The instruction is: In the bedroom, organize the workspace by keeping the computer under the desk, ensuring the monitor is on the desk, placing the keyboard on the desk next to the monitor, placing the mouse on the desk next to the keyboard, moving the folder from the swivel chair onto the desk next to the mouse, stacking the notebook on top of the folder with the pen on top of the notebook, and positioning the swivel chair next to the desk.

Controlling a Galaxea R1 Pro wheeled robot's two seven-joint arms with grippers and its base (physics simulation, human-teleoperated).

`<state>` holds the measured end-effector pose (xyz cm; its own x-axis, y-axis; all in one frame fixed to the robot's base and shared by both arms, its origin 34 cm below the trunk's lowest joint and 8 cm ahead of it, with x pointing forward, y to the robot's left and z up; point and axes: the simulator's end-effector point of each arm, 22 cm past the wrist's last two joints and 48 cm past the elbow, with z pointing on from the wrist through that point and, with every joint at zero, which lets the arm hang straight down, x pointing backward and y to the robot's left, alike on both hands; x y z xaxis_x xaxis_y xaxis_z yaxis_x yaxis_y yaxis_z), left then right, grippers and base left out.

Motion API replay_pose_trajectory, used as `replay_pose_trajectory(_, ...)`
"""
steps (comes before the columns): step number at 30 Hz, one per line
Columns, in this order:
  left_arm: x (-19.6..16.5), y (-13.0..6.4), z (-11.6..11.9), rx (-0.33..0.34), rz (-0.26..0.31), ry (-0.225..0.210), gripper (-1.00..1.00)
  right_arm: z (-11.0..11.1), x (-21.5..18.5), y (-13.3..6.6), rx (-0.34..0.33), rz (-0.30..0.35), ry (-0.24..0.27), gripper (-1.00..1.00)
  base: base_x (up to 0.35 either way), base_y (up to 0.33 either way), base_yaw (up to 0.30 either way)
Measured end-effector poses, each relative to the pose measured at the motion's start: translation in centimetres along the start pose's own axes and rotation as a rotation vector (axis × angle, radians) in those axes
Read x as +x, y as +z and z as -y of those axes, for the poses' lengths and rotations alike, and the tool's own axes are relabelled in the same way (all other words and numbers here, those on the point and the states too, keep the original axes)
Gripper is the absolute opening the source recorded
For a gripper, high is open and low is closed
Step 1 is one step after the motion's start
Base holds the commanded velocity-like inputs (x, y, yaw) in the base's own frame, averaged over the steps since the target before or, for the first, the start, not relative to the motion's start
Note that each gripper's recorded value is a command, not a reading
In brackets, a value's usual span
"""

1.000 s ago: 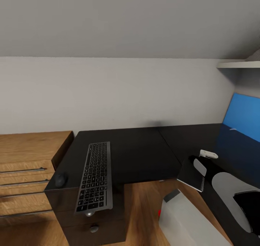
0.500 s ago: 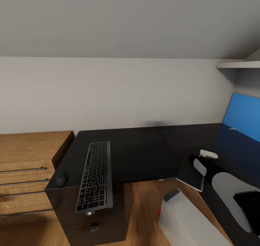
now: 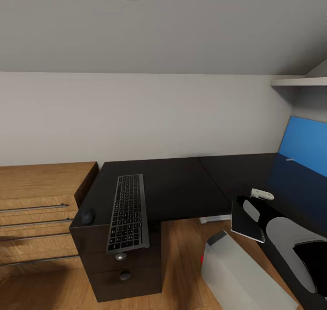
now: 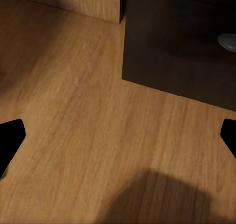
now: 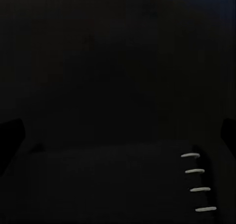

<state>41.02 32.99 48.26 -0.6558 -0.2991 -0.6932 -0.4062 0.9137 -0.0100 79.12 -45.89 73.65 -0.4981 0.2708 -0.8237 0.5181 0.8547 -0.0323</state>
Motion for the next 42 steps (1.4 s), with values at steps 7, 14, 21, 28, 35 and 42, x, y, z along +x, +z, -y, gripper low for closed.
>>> replay_pose_trajectory(7, 0.0, 0.0, 0.0, 0.000, -0.001, 0.000, 1.00, 0.0, 0.0, 0.0, 0.000, 0.001, -0.001, 1.00, -0.005, 0.002, 0.000)
replay_pose_trajectory(14, -0.4, -0.4, 0.0, 0.000, -0.001, 0.001, 1.00, -0.1, -0.7, -0.3, -0.001, 0.009, 0.005, 1.00, 0.000, 0.000, 0.000)
replay_pose_trajectory(21, -1.4, -1.3, 0.1, -0.001, -0.002, 0.000, 1.00, -0.2, -3.0, -1.0, -0.003, 0.059, 0.028, 1.00, 0.000, 0.000, 0.000)
replay_pose_trajectory(28, -2.2, -2.1, 0.3, -0.003, -0.009, 0.000, 1.00, -0.3, -5.1, -1.7, -0.004, 0.103, 0.046, 1.00, 0.000, 0.000, 0.000)
replay_pose_trajectory(35, -1.4, -3.0, -0.5, -0.022, -0.043, 0.021, 1.00, -0.8, -6.7, -2.5, -0.016, 0.109, 0.049, 1.00, 0.000, 0.000, 0.000)
replay_pose_trajectory(42, -1.9, -3.8, -0.7, -0.027, -0.052, 0.027, 1.00, -5.9, -11.1, -5.8, -0.133, 0.129, 0.033, 1.00, 0.000, 0.000, 0.000)
